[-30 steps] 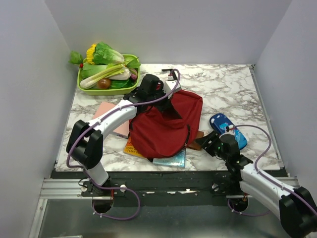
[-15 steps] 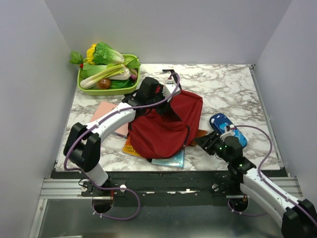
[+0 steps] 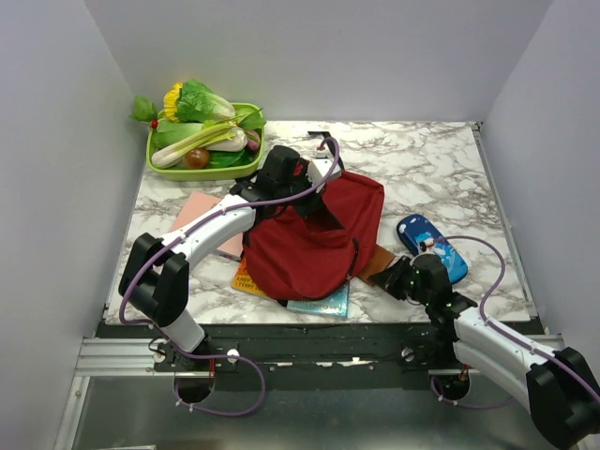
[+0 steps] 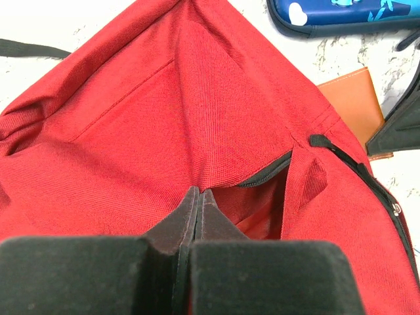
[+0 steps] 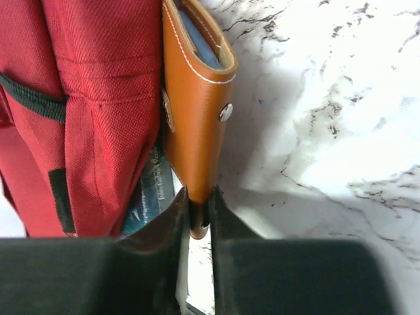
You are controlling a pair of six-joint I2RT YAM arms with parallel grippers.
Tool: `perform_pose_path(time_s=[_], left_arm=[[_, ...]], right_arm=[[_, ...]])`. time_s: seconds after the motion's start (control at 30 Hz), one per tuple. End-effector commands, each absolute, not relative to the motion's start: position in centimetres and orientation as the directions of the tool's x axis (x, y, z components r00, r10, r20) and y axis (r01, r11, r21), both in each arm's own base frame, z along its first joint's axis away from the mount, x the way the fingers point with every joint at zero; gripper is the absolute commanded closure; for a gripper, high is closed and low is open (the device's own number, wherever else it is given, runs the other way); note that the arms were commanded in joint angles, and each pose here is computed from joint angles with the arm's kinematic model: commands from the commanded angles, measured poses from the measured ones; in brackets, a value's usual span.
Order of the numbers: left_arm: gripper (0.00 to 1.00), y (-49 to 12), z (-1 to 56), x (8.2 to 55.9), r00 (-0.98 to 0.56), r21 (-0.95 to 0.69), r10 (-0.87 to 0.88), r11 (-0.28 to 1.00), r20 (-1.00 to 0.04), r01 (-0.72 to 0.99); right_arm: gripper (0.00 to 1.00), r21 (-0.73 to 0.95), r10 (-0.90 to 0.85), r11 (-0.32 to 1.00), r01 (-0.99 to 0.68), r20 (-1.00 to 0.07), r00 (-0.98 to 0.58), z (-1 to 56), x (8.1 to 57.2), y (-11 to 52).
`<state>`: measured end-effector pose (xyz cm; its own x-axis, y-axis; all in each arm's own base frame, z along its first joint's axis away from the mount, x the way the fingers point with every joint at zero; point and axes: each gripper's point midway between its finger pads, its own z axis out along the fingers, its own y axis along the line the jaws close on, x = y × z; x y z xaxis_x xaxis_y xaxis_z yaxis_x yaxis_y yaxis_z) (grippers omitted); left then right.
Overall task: Pack the student bag
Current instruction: Pick up the personal item from the center of the board, then place the personal item in the student bag.
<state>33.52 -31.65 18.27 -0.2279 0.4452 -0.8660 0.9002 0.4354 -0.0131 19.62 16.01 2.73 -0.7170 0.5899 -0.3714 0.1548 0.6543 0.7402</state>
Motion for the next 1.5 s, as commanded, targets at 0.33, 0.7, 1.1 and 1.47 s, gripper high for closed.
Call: perform_pose_path(time_s=[0.33, 0.7, 1.1, 1.47], left_arm=[[1.0, -33.8, 22.3, 35.6, -0.193, -0.012, 0.334, 0.477, -0.923, 0.879], [1.0, -35.6, 22.6, 37.1, -0.156, 0.019, 0.32, 0.483, -0.934, 0.875], [1.0, -35.8, 21.5, 36.3, -0.158, 0.02, 0.332, 0.475, -0.93, 0.88], [1.0, -35.2, 22.1, 35.4, -0.139, 0.035, 0.336, 0.463, -0.931, 0.886]], right_arm=[[0.99, 0.655, 0.484, 0.754, -0.05, -0.606, -0.631, 14.7, 19.8, 14.2], [0.99, 0.69, 0.384, 0.67, -0.275, -0.638, -0.667, 21.1, 20.6, 18.3], [0.99, 0.81, 0.067, 0.242, -0.535, -0.564, -0.823, 21.2, 20.4, 27.4], [0.99, 0.888, 0.063, 0.287, -0.36, -0.393, -0.918, 16.9, 22.4, 28.6]])
